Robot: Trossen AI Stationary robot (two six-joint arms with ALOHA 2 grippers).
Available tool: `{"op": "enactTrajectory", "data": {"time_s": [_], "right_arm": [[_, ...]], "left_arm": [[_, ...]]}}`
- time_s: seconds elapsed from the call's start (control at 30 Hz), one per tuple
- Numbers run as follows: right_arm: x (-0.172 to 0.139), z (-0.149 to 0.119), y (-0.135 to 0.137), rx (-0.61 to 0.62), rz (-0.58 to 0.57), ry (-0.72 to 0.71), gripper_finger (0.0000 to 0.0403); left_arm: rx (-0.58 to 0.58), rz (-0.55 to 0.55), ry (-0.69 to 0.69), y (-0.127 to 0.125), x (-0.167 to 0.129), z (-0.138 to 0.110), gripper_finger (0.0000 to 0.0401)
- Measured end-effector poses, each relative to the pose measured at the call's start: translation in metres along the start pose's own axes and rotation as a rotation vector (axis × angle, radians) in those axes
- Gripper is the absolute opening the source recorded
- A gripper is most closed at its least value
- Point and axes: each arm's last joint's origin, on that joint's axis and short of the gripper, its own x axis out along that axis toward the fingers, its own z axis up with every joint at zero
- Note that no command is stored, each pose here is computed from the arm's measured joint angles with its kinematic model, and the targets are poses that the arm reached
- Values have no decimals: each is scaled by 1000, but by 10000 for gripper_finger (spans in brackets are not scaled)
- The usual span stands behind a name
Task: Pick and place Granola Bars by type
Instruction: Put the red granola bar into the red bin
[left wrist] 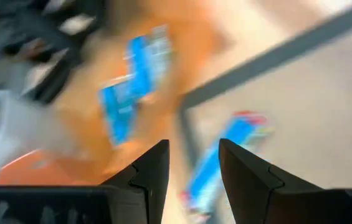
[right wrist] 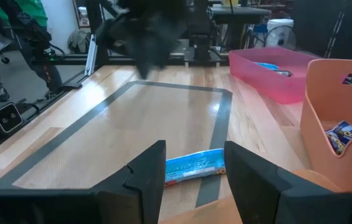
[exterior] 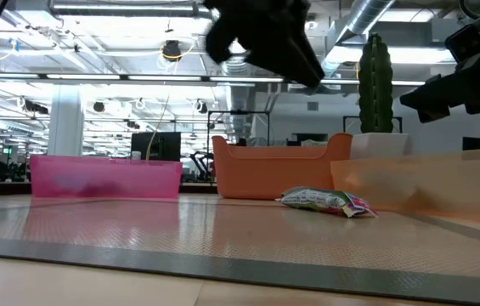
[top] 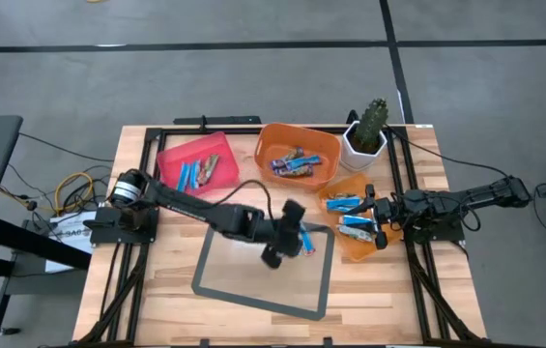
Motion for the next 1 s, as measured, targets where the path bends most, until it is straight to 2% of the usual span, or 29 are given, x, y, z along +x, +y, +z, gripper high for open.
{"op": "enactTrajectory", "data": {"time_s": [0.13,0.27,0.43,0.57,0.83,1.0], "right_arm": [[0,0,0,0,0,0,154],[0,0,0,0,0,0,154],[0,0,0,0,0,1,154],[0,0,0,0,0,0,154],[0,0,0,0,0,5,154],[0,-1,0,0,0,5,154]], "left_arm": [[103,-144,-4,-22,-5,3,132],[207,-189,13,-44,-2,-2,132],[229,-179,40,-57,7,-6,135],[282,-198,83,-62,17,-13,157],[465,-92,166,-56,44,-26,229],[528,-71,167,-46,55,-32,252]]}}
